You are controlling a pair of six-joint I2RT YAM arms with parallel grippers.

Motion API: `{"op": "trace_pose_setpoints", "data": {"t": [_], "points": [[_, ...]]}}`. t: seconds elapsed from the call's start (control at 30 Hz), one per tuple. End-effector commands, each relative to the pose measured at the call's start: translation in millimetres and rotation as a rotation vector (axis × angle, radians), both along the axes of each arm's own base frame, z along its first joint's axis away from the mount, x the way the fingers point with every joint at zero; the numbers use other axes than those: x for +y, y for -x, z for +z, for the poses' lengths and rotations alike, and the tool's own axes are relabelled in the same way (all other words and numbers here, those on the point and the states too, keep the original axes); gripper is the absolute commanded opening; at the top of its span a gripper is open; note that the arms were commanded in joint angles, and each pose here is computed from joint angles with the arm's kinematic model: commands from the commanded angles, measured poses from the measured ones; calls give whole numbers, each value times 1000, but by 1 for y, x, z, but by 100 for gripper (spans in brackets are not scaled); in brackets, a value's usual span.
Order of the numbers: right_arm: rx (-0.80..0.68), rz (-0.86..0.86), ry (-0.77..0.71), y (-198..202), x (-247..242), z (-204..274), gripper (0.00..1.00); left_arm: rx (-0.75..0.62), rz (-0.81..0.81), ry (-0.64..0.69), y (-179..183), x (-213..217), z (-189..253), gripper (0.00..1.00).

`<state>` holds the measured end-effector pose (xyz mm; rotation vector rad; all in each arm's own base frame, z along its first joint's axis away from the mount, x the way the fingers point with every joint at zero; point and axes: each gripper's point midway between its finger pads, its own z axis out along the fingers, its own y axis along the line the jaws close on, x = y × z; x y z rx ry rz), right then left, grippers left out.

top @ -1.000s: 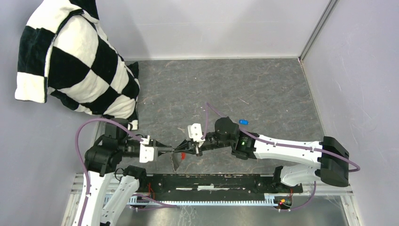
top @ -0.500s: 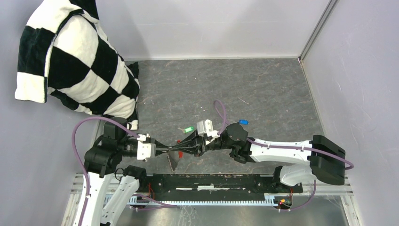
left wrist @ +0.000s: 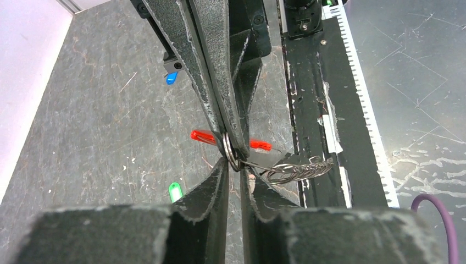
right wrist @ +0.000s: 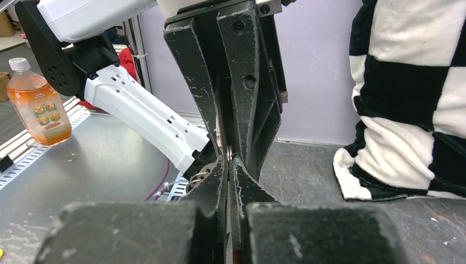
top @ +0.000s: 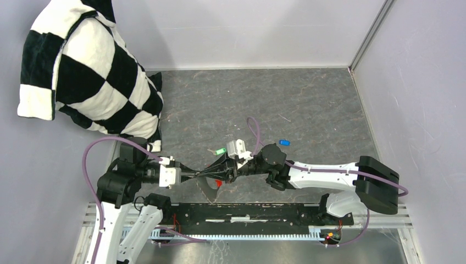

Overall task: Put the keys on the keyring
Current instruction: Adjust the keyring.

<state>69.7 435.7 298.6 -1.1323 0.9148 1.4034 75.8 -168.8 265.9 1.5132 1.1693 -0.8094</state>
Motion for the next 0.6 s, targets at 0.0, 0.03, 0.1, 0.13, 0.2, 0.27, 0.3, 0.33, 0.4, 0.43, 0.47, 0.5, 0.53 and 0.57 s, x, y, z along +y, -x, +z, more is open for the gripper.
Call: {"op": "trace_pose_setpoints", "data": {"t": [0.0,0.03,0.1,0.13,0.2,0.27,0.3,0.33,0.4,0.43,0.47,0.5,0.53,0.57], "points": [[-4,22,-12,1,8,11,1,-56,-34,44,5,-4,17,17],[-3,23,-15,1,8,12,1,-55,-33,43,5,-4,16,14],[-3,22,-16,1,8,12,1,-57,-30,40,5,-3,15,6],[-3,22,-13,1,9,12,1,-59,-29,39,5,-3,14,3],[1,31,6,1,11,10,1,-67,-30,39,5,-3,14,2],[7,38,45,1,16,2,1,-75,-29,38,5,-3,15,2],[9,44,61,1,16,-1,1,-80,-28,37,5,-2,15,3],[12,49,70,2,17,-3,1,-86,-26,33,4,-2,15,7],[15,60,97,4,17,-9,1,-103,-19,25,3,-1,13,19],[18,63,106,4,16,-11,1,-113,-19,23,2,-1,13,20],[22,68,116,5,16,-14,1,-119,-19,22,2,0,13,20],[24,69,120,6,15,-15,1,-123,-21,22,3,0,12,19],[26,76,126,7,15,-16,1,-125,-24,23,3,-1,12,18],[26,78,129,7,14,-17,1,-131,-26,23,3,-1,12,15]]}}
